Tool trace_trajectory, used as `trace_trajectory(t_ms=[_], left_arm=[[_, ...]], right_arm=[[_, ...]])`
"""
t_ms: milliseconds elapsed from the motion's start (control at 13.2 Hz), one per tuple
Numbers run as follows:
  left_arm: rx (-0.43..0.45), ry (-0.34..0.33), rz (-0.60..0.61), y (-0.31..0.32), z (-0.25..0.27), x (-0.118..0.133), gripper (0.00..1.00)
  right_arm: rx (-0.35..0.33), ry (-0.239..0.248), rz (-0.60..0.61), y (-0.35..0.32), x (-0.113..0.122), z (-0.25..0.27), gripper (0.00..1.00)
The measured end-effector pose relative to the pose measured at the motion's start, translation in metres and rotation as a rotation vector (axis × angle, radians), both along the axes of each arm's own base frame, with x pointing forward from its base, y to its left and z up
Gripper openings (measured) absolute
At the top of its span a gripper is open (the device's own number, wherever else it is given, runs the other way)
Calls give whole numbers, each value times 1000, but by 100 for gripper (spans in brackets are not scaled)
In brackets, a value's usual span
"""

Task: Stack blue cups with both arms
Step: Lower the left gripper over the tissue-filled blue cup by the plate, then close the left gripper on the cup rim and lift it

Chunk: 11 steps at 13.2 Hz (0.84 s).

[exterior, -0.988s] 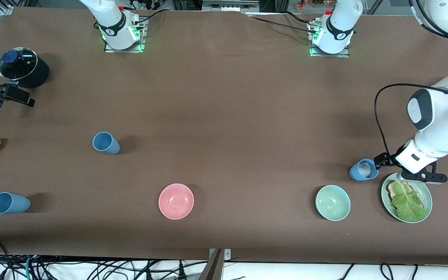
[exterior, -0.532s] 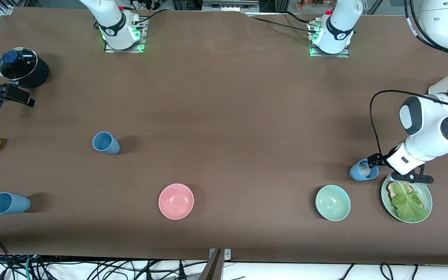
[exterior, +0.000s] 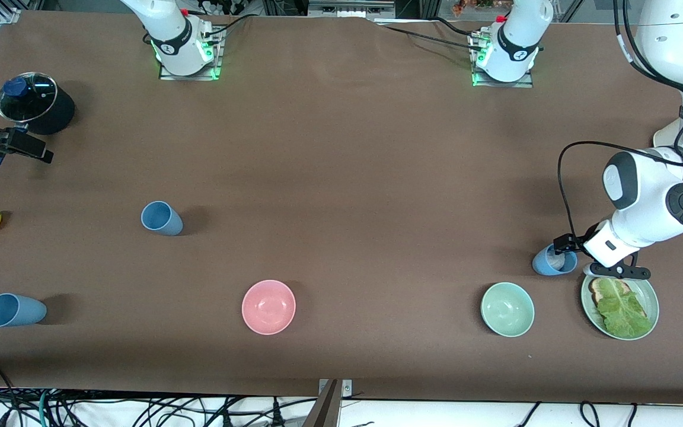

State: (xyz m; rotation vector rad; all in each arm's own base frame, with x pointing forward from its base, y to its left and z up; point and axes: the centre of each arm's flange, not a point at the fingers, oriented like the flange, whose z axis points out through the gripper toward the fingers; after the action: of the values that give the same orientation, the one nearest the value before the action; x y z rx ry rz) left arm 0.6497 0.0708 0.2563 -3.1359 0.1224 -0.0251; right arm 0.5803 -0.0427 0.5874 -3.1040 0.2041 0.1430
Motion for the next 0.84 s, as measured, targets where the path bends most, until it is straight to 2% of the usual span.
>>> trace_trajectory(t_ms=[684, 836], left_arm=[[-21, 3, 59, 23, -28, -3, 97], [-35, 5, 81, 27, -36, -4, 94]], right_arm=[[0, 0, 0, 0, 0, 0, 100], [0, 0, 0, 0, 0, 0, 100]])
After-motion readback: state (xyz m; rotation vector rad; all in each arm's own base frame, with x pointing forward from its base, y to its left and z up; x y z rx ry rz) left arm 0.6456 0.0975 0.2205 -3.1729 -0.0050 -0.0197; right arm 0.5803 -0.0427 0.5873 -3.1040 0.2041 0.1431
